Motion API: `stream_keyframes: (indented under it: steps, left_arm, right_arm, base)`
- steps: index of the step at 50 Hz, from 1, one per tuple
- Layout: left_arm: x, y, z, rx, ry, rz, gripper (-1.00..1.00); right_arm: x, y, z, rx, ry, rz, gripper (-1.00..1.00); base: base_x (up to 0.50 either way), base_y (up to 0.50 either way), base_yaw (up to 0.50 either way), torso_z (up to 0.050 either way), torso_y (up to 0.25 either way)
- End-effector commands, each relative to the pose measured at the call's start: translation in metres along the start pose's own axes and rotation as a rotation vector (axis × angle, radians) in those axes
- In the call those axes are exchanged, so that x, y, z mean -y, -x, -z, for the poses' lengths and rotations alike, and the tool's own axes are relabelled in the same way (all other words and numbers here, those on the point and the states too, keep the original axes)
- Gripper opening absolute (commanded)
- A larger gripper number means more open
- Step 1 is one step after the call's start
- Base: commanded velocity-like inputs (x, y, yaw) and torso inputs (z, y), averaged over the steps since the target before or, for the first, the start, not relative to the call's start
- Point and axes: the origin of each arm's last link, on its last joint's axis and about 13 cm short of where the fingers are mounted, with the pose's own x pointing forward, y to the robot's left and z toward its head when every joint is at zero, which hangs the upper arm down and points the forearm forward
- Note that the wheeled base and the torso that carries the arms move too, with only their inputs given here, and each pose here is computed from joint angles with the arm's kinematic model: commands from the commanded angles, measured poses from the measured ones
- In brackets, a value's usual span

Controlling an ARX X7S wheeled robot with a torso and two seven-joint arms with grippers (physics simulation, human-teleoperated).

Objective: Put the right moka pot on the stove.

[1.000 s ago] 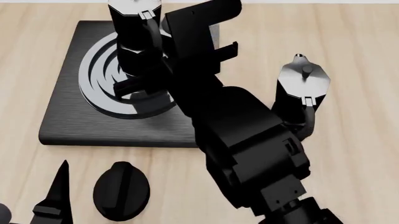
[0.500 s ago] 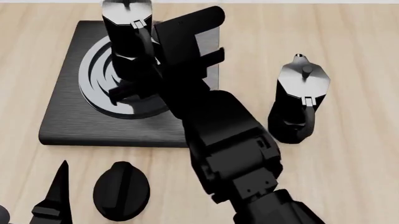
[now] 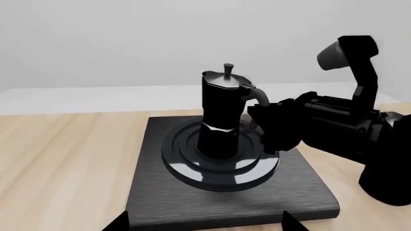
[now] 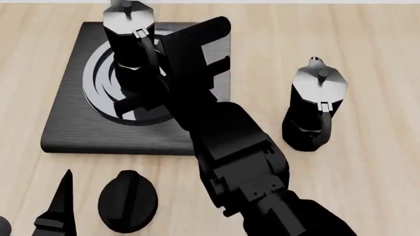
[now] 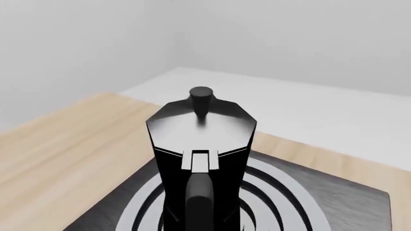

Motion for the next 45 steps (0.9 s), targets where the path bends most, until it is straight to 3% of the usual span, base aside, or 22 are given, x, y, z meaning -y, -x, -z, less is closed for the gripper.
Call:
stream_keyframes:
  steps: [1, 14, 15, 25, 36, 45]
  left_arm:
    - [0.000, 0.000, -0.001, -0.001, 0.000, 0.000, 1.00]
    - [0.000, -0.001, 0.000, 0.000, -0.001, 0.001, 1.00]
    - [0.000, 0.000, 0.000, 0.001, -0.001, 0.001, 1.00]
    - [0.000, -0.001, 0.000, -0.002, 0.000, 0.000, 1.00]
    - [0.000, -0.003, 0.000, -0.011, 0.009, -0.010, 1.00]
    - [-0.001, -0.004, 0.000, -0.019, 0.015, -0.019, 1.00]
  right_arm:
    - [0.006, -0.001, 0.000, 0.026, 0.013, 0.013, -1.00]
    - [0.010, 0.001, 0.006, 0.016, 0.028, 0.037, -1.00]
    - [0.011, 0.001, 0.007, 0.014, 0.029, 0.037, 1.00]
    - [0.009, 0.002, 0.002, 0.024, 0.035, 0.029, 1.00]
    - [0.009, 0.024, -0.013, 0.046, 0.066, 0.047, 1.00]
    - [0.005, 0.046, -0.030, 0.064, 0.041, 0.030, 1.00]
  base:
    - [0.00, 0.00, 0.00, 0.000, 0.000]
    - [0.00, 0.00, 0.00, 0.000, 0.000]
    - [0.00, 0.00, 0.00, 0.000, 0.000]
    - [0.00, 0.00, 0.00, 0.000, 0.000]
    - [0.00, 0.00, 0.00, 0.000, 0.000]
    - [0.00, 0.00, 0.00, 0.000, 0.000]
